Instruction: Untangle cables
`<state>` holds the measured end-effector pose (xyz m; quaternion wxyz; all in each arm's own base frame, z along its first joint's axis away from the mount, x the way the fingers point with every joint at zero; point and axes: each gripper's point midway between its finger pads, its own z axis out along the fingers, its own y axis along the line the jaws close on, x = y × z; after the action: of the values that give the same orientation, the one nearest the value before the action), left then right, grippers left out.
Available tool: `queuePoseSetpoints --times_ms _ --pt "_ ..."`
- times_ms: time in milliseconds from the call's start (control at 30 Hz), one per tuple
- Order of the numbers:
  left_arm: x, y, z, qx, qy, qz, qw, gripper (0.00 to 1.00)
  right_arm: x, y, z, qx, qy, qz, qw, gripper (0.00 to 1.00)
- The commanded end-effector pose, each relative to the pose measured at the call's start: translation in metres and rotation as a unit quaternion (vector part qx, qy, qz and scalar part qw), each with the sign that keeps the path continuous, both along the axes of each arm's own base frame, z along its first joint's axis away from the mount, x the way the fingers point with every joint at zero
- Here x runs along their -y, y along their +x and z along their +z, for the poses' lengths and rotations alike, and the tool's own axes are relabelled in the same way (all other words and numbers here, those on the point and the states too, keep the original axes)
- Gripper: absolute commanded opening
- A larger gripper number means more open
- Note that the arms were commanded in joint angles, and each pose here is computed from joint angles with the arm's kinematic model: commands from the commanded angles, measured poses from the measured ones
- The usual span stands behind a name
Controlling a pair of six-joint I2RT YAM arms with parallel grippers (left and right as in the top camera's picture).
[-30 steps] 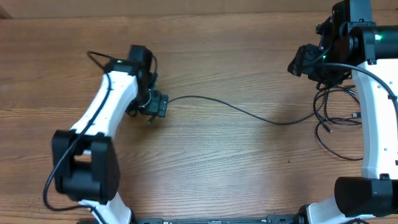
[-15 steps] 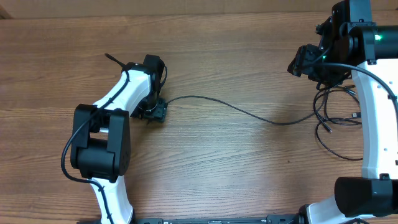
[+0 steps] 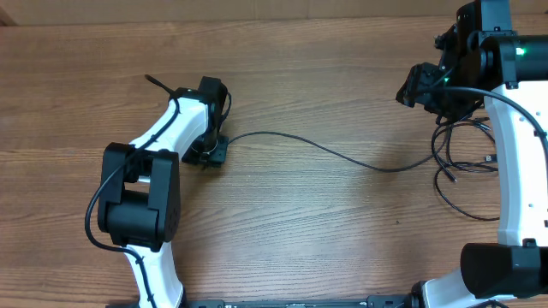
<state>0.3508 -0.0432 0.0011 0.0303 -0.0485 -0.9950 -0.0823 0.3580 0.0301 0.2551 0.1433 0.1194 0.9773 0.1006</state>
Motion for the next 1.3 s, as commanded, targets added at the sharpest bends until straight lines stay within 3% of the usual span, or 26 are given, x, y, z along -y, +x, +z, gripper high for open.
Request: queuePoseSetpoints --times_ms 0,67,167,333,567,700,800,867,1000,1067,1133,1167,1200,1267 --pt "-0.001 -0.015 -0.015 -0.023 0.007 0.011 1.000 0.40 0.003 0.001 0.002 0.005 -0.005 -0.003 1.000 0.63" --pt "-0.001 -0.016 -0.015 -0.023 0.007 0.011 1.000 0.31 0.003 0.001 0.002 0.004 -0.005 -0.003 1.000 0.63" --pt "0.000 -0.016 -0.014 -0.025 0.006 0.011 1.000 0.11 0.003 0.000 0.002 0.003 -0.005 -0.003 1.000 0.63" --pt "0.008 -0.016 -0.011 -0.028 -0.005 0.008 1.000 0.04 0.003 0.000 0.002 0.003 -0.005 -0.003 1.000 0.63" --pt "0.045 0.010 0.037 0.005 -0.017 -0.027 0.999 0.04 0.009 0.000 0.001 0.002 -0.021 -0.008 1.000 0.63" --pt "0.113 0.031 0.081 0.047 -0.110 -0.075 0.990 0.04 0.027 -0.005 -0.001 -0.008 -0.071 -0.024 0.997 0.63" --pt "0.178 0.037 0.116 0.077 -0.217 -0.125 0.965 0.04 0.057 -0.010 -0.001 -0.018 -0.130 -0.090 0.987 0.62" --pt "0.225 0.034 0.142 0.090 -0.300 -0.160 0.936 0.04 0.080 -0.013 0.001 -0.019 -0.158 -0.150 0.976 0.64" --pt "0.305 0.006 0.197 0.094 -0.458 -0.264 0.844 0.04 0.119 -0.019 0.002 -0.021 -0.155 -0.237 0.959 0.69" --pt "0.328 -0.011 0.216 0.091 -0.505 -0.310 0.800 0.06 0.129 -0.020 0.001 -0.024 -0.131 -0.255 0.958 0.70" --pt "0.339 -0.025 0.224 0.087 -0.525 -0.346 0.773 0.13 0.137 -0.023 -0.001 -0.028 -0.104 -0.264 0.959 0.70" --pt "0.342 -0.029 0.223 0.088 -0.523 -0.359 0.768 0.26 0.141 -0.025 -0.001 -0.029 -0.097 -0.264 0.959 0.70" --pt "0.341 -0.028 0.219 0.092 -0.510 -0.364 0.774 0.45 0.145 -0.027 -0.002 -0.032 -0.092 -0.266 0.959 0.70" --pt "0.334 -0.022 0.209 0.098 -0.478 -0.359 0.796 0.59 0.151 -0.032 -0.002 -0.037 -0.086 -0.277 0.956 0.70"
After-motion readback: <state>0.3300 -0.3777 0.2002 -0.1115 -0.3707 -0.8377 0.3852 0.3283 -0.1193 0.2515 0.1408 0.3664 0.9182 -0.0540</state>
